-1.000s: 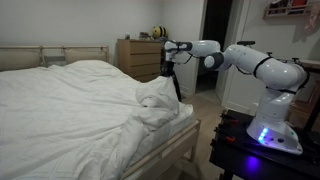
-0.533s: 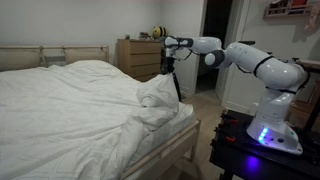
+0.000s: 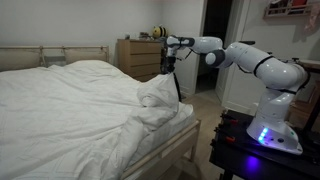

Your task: Completely cover the white blanket over the bed

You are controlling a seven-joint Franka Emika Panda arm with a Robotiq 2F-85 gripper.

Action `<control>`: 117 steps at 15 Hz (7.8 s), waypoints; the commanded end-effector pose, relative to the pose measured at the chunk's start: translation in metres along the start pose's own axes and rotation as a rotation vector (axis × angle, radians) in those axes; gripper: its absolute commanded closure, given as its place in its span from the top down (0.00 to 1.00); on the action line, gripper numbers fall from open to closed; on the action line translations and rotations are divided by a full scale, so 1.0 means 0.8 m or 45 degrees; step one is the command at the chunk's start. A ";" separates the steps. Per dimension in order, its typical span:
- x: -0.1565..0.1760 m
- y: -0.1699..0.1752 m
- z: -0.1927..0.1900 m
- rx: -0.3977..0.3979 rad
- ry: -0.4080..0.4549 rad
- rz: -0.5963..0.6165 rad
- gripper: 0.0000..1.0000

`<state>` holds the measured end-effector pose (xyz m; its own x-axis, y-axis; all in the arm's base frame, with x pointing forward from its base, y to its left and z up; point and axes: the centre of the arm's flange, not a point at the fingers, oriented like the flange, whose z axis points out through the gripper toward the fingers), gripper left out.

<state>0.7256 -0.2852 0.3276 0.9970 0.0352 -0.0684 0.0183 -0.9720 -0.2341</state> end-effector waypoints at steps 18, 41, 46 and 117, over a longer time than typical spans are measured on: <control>-0.064 0.004 0.012 -0.065 0.282 -0.174 1.00; 0.052 -0.055 0.204 0.088 0.118 -0.342 1.00; 0.036 -0.040 0.206 0.122 -0.019 -0.291 0.58; 0.019 0.002 0.179 -0.276 0.171 -0.393 1.00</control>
<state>0.7672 -0.2703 0.1937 0.9391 0.3089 0.1503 0.3211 -0.9448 -0.0647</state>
